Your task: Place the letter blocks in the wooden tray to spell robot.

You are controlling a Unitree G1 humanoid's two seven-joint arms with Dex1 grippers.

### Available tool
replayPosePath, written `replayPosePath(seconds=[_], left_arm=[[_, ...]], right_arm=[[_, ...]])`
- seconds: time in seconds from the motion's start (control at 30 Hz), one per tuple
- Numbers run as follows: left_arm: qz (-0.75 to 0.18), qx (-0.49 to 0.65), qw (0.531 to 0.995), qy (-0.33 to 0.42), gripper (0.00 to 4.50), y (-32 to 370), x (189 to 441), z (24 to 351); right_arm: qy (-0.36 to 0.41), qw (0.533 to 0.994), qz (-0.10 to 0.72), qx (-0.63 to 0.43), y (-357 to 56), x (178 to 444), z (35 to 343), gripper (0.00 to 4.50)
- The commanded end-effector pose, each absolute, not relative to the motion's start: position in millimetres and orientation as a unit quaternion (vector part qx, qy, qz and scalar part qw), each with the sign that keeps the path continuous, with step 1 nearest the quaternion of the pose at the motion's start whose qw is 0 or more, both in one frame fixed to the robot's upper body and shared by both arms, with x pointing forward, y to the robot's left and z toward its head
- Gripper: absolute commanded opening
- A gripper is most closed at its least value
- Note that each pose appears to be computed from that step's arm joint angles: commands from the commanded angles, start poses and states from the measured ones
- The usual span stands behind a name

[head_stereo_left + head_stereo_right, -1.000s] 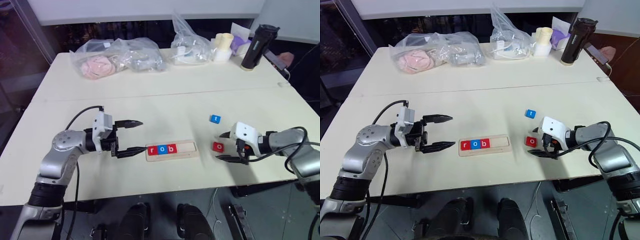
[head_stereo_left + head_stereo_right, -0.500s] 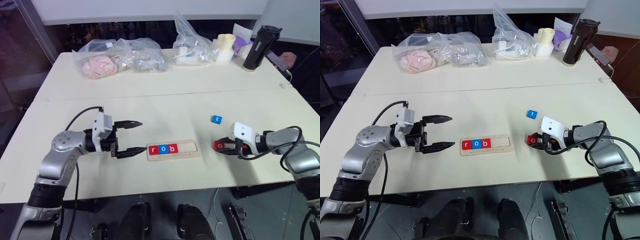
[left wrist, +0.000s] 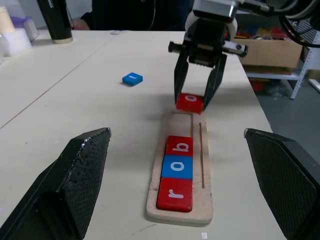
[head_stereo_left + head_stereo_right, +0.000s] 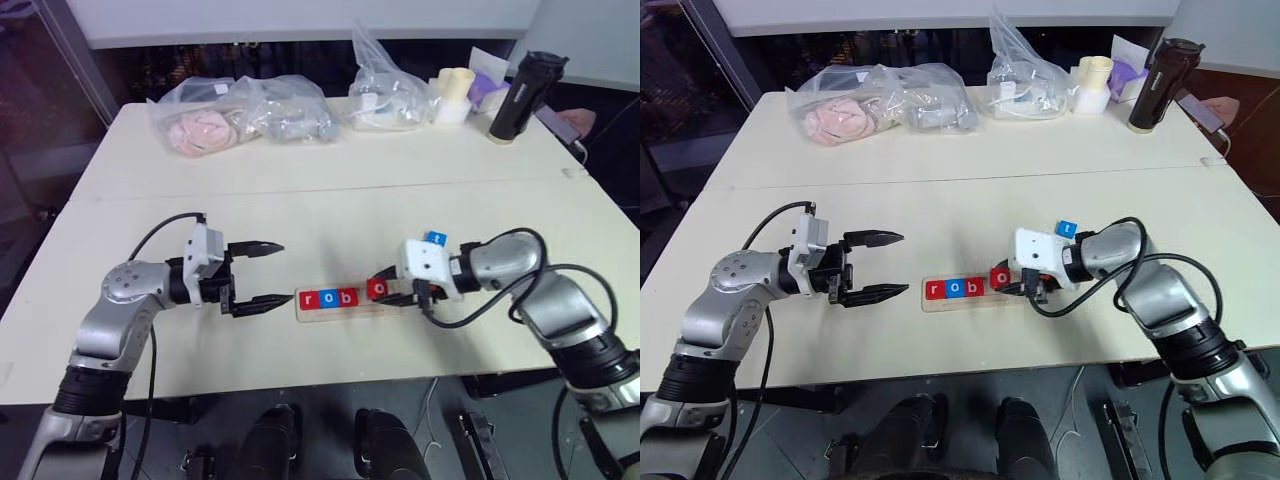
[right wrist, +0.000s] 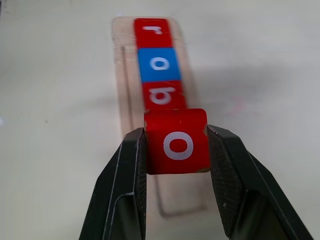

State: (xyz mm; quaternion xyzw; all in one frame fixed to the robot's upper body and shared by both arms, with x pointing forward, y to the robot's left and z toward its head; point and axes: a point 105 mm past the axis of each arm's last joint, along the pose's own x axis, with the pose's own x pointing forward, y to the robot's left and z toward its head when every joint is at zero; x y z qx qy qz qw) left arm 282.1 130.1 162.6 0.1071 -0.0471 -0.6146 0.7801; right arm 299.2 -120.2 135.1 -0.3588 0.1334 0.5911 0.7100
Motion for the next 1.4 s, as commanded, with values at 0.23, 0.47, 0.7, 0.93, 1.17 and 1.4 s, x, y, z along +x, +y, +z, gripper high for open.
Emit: replayPosePath(seconds=[0.23, 0.47, 0.7, 0.93, 1.17, 1.4], left_arm=[[-0.630, 0.113, 0.766, -0.053, 4.50, 126, 272, 170], [-0.631, 0.112, 0.766, -0.050, 4.50, 126, 270, 170], [-0.629, 0.111, 0.768, -0.048, 4.50, 125, 270, 169], [-0.629, 0.109, 0.768, -0.048, 4.50, 124, 269, 169], [-0.628, 0.109, 0.769, -0.048, 4.50, 124, 269, 169], [-0.628, 0.109, 0.769, -0.050, 4.50, 121, 270, 169]], right_arm=[[0.124, 0.706, 0.588, -0.375, -114, 308, 134, 1.13], [0.135, 0.705, 0.588, -0.373, -116, 309, 125, 1.13], [0.136, 0.704, 0.591, -0.370, -113, 309, 122, 1.13], [0.136, 0.702, 0.590, -0.374, -112, 311, 119, 2.65], [0.132, 0.700, 0.588, -0.383, -113, 313, 120, 4.42], [0.122, 0.710, 0.578, -0.383, -112, 319, 128, 4.42]])
